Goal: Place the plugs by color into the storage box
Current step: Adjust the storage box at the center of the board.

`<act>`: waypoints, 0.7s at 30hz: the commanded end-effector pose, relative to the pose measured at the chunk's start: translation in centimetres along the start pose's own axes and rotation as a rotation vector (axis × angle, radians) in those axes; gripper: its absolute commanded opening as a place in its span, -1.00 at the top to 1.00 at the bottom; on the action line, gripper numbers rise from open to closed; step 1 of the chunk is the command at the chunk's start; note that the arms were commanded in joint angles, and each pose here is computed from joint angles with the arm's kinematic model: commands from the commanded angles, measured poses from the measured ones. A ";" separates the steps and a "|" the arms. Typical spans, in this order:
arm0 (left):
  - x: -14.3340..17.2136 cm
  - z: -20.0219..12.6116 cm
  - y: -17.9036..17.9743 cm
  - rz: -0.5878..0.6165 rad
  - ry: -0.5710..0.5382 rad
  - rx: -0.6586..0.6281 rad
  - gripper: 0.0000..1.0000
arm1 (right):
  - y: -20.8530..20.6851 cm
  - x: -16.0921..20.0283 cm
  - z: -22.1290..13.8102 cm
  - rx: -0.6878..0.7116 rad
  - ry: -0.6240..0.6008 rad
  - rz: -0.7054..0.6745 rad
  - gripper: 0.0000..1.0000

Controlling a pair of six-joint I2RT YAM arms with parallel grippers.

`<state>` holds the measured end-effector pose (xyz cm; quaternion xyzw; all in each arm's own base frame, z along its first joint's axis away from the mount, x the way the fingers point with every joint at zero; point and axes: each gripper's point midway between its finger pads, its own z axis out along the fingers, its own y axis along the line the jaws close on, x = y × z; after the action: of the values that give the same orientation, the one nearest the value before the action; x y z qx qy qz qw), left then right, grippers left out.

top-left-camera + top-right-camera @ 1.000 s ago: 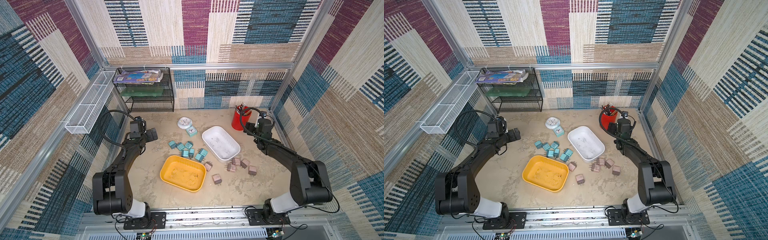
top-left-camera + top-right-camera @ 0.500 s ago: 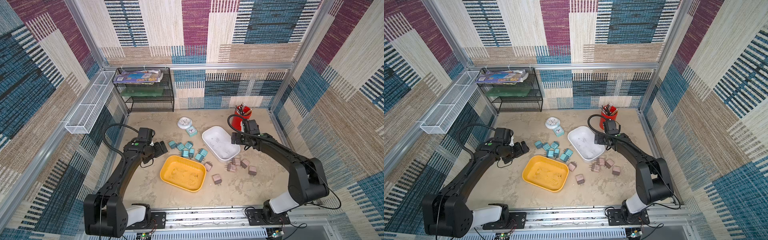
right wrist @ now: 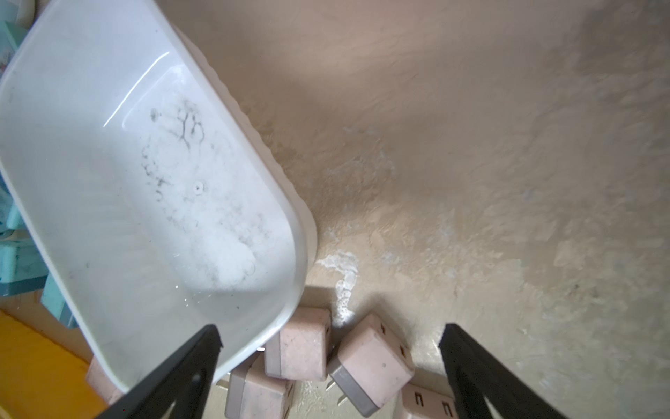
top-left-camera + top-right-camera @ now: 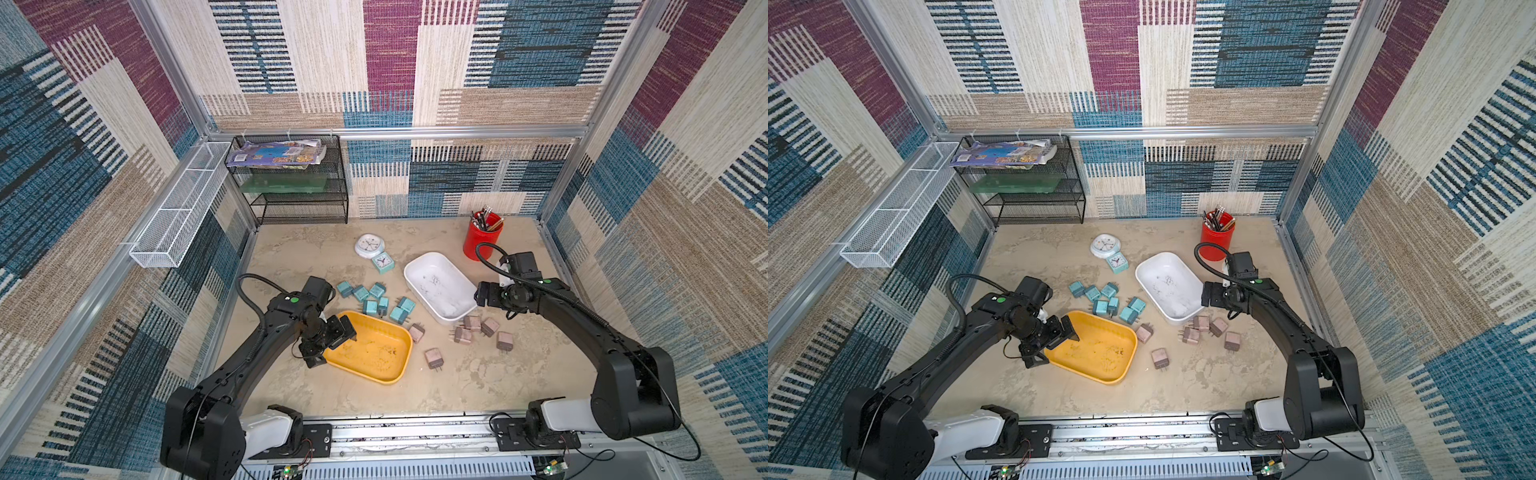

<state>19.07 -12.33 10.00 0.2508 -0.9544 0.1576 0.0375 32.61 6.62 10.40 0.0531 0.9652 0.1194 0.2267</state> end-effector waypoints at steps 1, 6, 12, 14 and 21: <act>1.1 1.0 0.3 -0.037 0.070 -0.030 -0.98 | 1.5 0.5 0.3 -0.089 0.028 0.005 -0.97; 1.5 2.4 0.1 -0.050 0.109 -0.036 -0.90 | 2.4 0.4 0.9 -0.121 0.042 0.006 -0.98; 0.9 4.4 0.5 -0.058 0.138 -0.089 -0.60 | 4.1 0.2 1.4 -0.147 0.069 -0.043 -0.99; 0.4 4.7 0.6 -0.048 0.134 -0.112 -0.42 | 4.8 0.2 1.4 -0.150 0.077 -0.070 -0.98; -2.0 4.6 2.2 0.029 0.097 -0.290 0.26 | 7.0 -0.3 0.9 -0.144 0.089 -0.147 -0.96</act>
<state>19.64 -12.87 4.72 0.2545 -0.9561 0.0830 0.1196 33.69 13.42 11.18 -0.0286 0.9621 0.1861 0.1973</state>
